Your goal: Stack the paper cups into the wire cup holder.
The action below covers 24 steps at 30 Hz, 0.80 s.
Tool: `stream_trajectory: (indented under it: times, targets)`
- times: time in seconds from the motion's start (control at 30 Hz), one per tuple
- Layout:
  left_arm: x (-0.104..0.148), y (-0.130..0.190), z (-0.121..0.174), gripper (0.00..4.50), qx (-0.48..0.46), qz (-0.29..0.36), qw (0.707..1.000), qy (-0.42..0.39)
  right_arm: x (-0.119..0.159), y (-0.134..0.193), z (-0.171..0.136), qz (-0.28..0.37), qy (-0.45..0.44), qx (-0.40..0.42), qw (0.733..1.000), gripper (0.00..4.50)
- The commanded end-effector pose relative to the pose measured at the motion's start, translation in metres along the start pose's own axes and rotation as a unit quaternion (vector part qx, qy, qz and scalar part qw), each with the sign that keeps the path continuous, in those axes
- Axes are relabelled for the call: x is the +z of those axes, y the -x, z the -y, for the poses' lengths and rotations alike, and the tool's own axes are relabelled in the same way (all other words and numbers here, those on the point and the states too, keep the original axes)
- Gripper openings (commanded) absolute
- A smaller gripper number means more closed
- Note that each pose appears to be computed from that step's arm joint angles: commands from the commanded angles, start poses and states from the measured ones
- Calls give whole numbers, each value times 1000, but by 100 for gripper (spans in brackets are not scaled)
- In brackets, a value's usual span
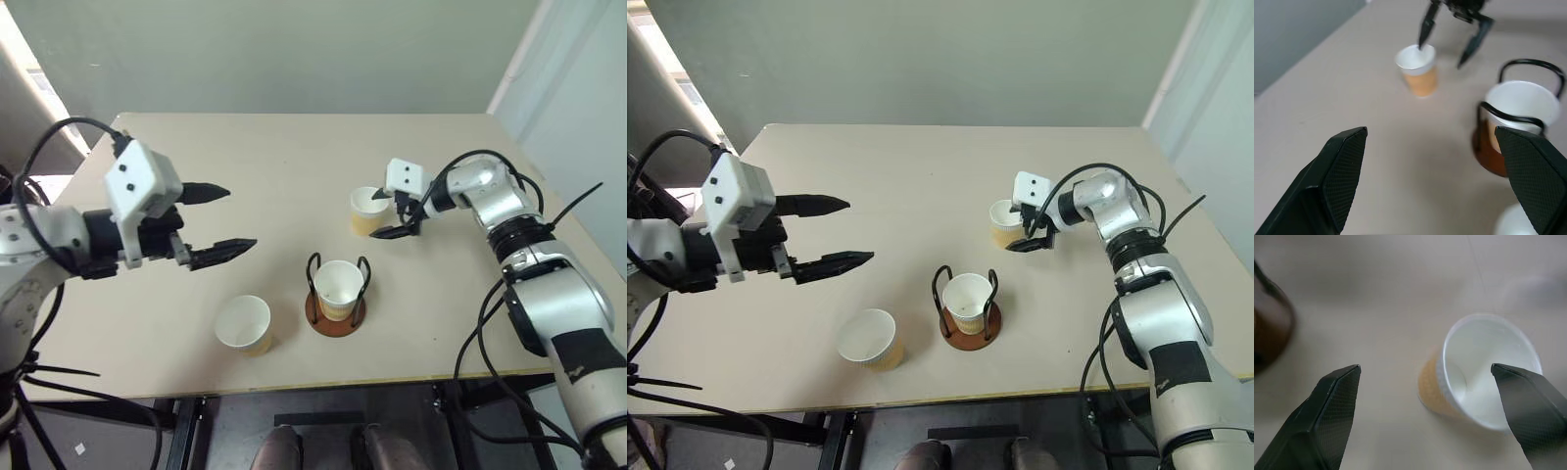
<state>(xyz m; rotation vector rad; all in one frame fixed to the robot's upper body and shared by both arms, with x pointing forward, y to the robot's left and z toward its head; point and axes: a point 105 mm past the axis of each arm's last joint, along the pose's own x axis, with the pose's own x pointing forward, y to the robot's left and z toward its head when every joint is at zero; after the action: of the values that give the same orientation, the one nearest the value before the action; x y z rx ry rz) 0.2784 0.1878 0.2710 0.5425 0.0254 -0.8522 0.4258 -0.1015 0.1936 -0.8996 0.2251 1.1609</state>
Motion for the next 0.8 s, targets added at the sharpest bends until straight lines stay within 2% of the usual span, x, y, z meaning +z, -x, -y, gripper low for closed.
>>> stream_trajectory:
  times: [0.03,0.2,0.23,0.3,0.67,0.8]
  targets:
    - [-1,-7,-9,450,40,-11,999,-30,12,-3,10,-6,36,-25,999,444]
    - [-3,-12,-3,450,33,-13,999,-31,11,-13,8,-17,42,-24,999,444]
    - [-3,-12,-3,450,33,-13,999,-31,10,-14,7,-24,46,-24,998,428]
    - [-5,-12,-3,450,35,-16,999,-29,7,-16,7,-36,54,-27,997,386]
    - [-7,-6,2,450,29,-21,999,-27,18,-16,9,-13,54,-26,998,3]
    - [-4,-5,5,450,10,-13,999,-29,34,0,8,38,47,11,998,3]
